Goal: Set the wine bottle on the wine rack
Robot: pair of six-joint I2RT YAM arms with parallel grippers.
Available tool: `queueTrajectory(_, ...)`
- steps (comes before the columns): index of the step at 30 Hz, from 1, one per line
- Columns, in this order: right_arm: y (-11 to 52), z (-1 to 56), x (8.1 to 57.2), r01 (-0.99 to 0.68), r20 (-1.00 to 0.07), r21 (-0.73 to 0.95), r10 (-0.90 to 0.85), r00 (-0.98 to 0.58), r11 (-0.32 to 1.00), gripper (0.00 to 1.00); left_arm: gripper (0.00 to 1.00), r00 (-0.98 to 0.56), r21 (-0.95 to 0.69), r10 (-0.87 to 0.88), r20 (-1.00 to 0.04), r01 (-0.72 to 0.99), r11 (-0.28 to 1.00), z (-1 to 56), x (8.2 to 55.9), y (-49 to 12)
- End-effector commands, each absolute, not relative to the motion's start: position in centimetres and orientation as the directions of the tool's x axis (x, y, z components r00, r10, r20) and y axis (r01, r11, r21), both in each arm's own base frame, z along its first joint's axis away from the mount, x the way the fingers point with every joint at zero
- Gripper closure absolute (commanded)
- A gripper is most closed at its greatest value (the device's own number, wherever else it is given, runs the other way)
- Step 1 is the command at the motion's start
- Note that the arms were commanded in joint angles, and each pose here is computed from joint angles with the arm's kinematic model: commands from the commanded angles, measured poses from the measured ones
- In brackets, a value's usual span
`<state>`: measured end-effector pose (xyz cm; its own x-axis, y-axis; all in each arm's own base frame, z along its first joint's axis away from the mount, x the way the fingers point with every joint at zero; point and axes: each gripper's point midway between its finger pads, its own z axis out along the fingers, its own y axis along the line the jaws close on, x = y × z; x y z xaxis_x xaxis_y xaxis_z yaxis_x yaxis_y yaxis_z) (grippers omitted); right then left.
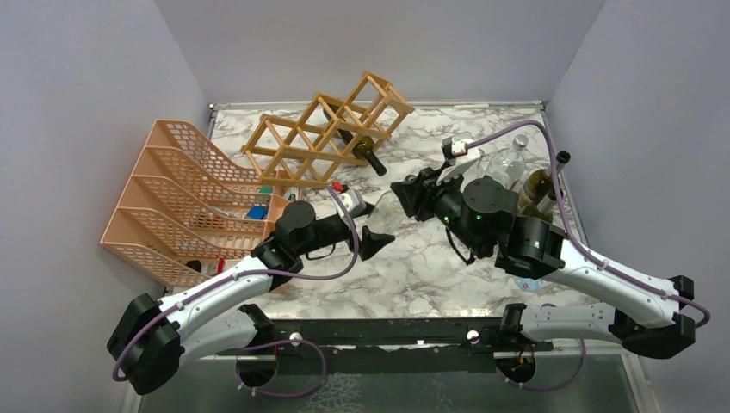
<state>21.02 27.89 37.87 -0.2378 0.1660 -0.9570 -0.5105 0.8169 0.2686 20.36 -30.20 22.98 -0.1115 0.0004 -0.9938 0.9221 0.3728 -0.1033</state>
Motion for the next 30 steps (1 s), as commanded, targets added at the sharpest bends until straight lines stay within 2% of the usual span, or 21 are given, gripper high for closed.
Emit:
queueTrajectory(1, 27.3, 41.4, 20.7, -0.501, -0.926, 0.376, 0.3, -0.228, 0.779, 0.99, 0.18, 0.048, 0.027, -0.039, -0.998, 0.911, 0.412, 24.9, 21.0, -30.1)
queueTrajectory(6, 27.1, 41.3, 20.3, -0.508, -0.925, 0.378, 0.294, -0.24, 0.774, 0.99, 0.42, 0.138, 0.117, -0.029, -0.99, 0.917, 0.38, 25.3, 20.3, -30.4)
queueTrajectory(8, 27.0, 41.3, 20.1, -0.513, -0.923, 0.382, 0.293, -0.249, 0.769, 0.99, 0.6, 0.17, 0.149, -0.019, -0.985, 0.909, 0.39, 25.5, 20.6, -30.5)
queueTrajectory(11, 26.7, 41.4, 19.7, -0.519, -0.921, 0.386, 0.288, -0.263, 0.762, 0.99, 0.96, 0.224, 0.202, 0.001, -0.975, 0.879, 0.432, 26.2, 21.6, -30.2)
queueTrajectory(12, 26.5, 41.3, 19.5, -0.521, -0.921, 0.384, 0.281, -0.269, 0.762, 0.97, 1.0, 0.244, 0.221, 0.007, -0.97, 0.867, 0.447, 26.6, 22.0, -30.2)
queueTrajectory(13, 26.4, 41.3, 19.4, -0.523, -0.922, 0.382, 0.273, -0.276, 0.762, 0.93, 1.0, 0.269, 0.246, 0.015, -0.963, 0.857, 0.453, 26.9, 22.2, -30.1)
queueTrajectory(14, 26.3, 41.2, 19.2, -0.528, -0.923, 0.377, 0.261, -0.283, 0.761, 0.84, 1.0, 0.295, 0.272, 0.022, -0.955, 0.846, 0.458, 27.2, 22.4, -30.1)
queueTrajectory(17, 26.2, 40.6, 18.1, -0.569, -0.932, 0.342, 0.189, -0.311, 0.748, 0.49, 1.0, 0.393, 0.371, 0.056, -0.918, 0.798, 0.475, 28.6, 23.3, -30.0)
queueTrajectory(18, 26.1, 40.4, 17.7, -0.592, -0.936, 0.324, 0.158, -0.315, 0.738, 0.42, 1.0, 0.427, 0.406, 0.072, -0.902, 0.779, 0.478, 29.1, 23.6, -30.0)
queueTrajectory(21, 25.5, 39.9, 16.4, -0.652, -0.95, 0.251, 0.053, -0.308, 0.715, 0.34, 1.0, 0.54, 0.526, 0.117, -0.833, 0.71, 0.469, 30.7, 24.1, -30.0)
queueTrajectory(24, 23.8, 39.9, 16.2, -0.644, -0.952, 0.189, -0.024, -0.306, 0.742, 0.32, 1.0, 0.743, 0.751, 0.206, -0.638, 0.54, 0.38, 31.8, 24.2, -30.3)
queueTrajectory(28, 21.5, 41.5, 15.8, -0.626, -0.957, 0.168, -0.027, -0.29, 0.761, 0.31, 1.0, 0.843, 0.875, 0.295, -0.449, 0.349, 0.336, 34.1, 25.7, -30.8)
queueTrajectory(30, 20.6, 42.3, 15.6, -0.627, -0.961, 0.17, -0.013, -0.276, 0.76, 0.3, 1.0, 0.865, 0.903, 0.318, -0.387, 0.287, 0.32, 35.0, 26.2, -31.0)
